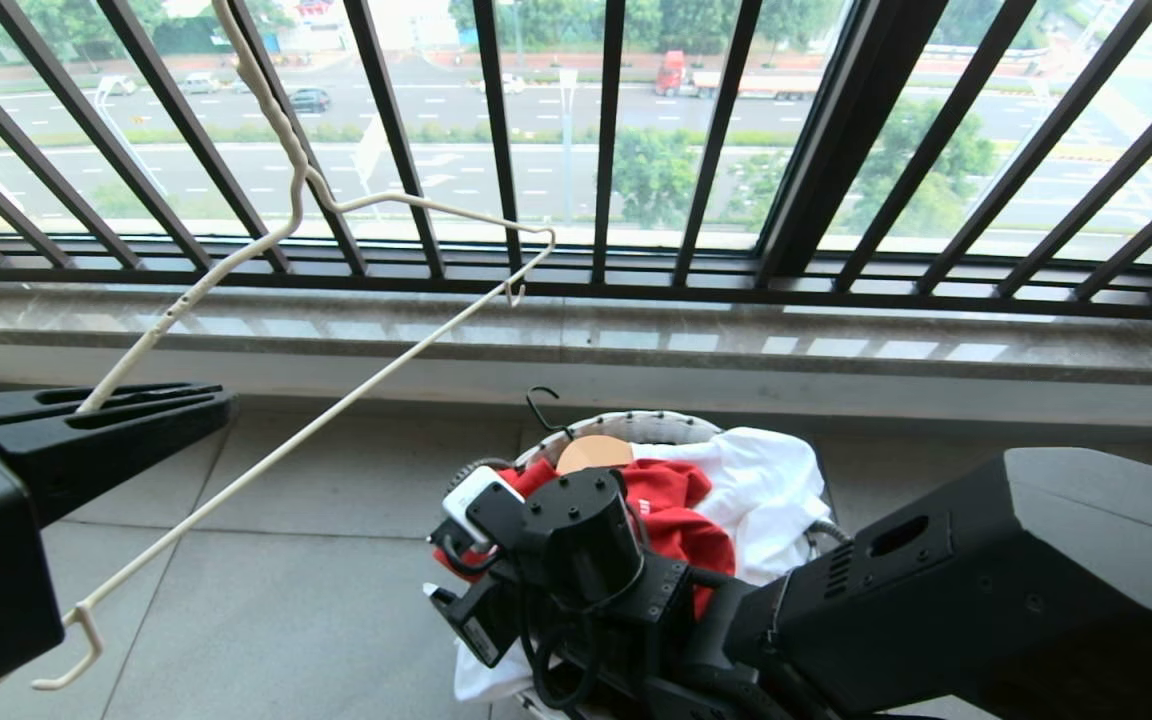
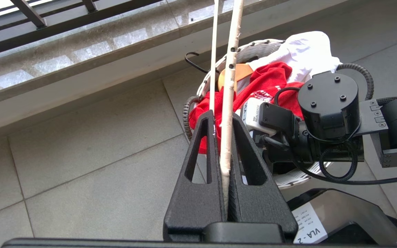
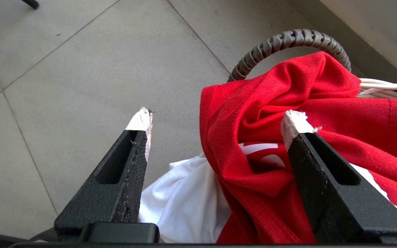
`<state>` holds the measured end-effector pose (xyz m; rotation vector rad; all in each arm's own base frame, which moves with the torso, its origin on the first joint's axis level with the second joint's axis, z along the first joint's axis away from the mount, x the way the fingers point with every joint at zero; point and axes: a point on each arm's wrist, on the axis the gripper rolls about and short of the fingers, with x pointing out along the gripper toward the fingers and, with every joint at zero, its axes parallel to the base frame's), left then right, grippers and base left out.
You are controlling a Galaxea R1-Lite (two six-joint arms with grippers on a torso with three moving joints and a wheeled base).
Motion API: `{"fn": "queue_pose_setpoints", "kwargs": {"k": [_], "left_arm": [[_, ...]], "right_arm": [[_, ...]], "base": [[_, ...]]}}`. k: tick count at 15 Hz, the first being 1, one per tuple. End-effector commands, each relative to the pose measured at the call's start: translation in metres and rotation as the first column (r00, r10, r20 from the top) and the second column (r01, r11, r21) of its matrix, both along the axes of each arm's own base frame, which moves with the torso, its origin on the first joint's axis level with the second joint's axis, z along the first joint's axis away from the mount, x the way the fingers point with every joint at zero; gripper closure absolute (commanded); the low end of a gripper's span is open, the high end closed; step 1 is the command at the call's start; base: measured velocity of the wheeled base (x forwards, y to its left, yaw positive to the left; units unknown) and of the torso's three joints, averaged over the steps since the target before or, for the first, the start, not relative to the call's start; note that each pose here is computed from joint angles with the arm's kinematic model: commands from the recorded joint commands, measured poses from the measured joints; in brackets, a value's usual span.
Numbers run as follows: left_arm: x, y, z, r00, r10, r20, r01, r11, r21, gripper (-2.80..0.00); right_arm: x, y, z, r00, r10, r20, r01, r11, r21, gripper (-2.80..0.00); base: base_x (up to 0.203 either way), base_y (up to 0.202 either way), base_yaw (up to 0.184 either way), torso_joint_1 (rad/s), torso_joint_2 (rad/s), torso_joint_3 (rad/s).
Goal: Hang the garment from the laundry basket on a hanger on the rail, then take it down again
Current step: Pick up clothes from the basket
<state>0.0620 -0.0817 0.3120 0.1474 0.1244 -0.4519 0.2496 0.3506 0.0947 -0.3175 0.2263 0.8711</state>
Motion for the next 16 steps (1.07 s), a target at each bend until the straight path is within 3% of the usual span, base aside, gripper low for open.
{"fn": "queue_pose_setpoints", "kwargs": {"k": [1, 3, 4, 9, 14, 16], "left_arm": [[0.001, -0.001, -0.001, 1.000, 0.003, -0.002, -0.003, 1.000, 0.006, 0.00], [0.001, -0.002, -0.002, 1.000, 0.003, -0.005, -0.003, 1.000, 0.008, 0.00], [0.001, -0.002, -0.002, 1.000, 0.003, -0.005, -0.003, 1.000, 0.010, 0.00], [0.001, -0.002, -0.002, 1.000, 0.003, -0.005, -0.003, 1.000, 0.011, 0.00], [0.001, -0.002, -0.003, 1.000, 0.003, -0.007, -0.003, 1.000, 0.014, 0.00], [0.001, -0.002, -0.003, 1.000, 0.003, -0.006, -0.003, 1.000, 0.012, 0.00]], "right_arm": [[0.017, 0.002, -0.015, 0.999, -0.034, 0.003, 0.034, 0.999, -0.017, -2.80], [0.027, 0.003, -0.021, 0.998, -0.055, 0.002, 0.055, 0.998, -0.024, -2.80], [0.030, 0.003, -0.023, 0.998, -0.061, 0.001, 0.061, 0.998, -0.025, 0.00], [0.031, 0.001, -0.015, 0.996, -0.091, 0.018, 0.091, 0.996, -0.010, 0.00], [0.024, -0.017, 0.001, 0.993, -0.114, 0.017, 0.114, 0.994, 0.001, 0.00], [0.023, -0.030, 0.021, 0.989, -0.146, 0.022, 0.145, 0.988, 0.044, 0.00]], "base": [[0.000, 0.000, 0.000, 0.000, 0.00, 0.000], [0.000, 0.000, 0.000, 0.000, 0.00, 0.000], [0.000, 0.000, 0.000, 0.000, 0.00, 0.000], [0.000, 0.000, 0.000, 0.000, 0.00, 0.000], [0.000, 0.000, 0.000, 0.000, 0.00, 0.000], [0.000, 0.000, 0.000, 0.000, 0.00, 0.000]]}}
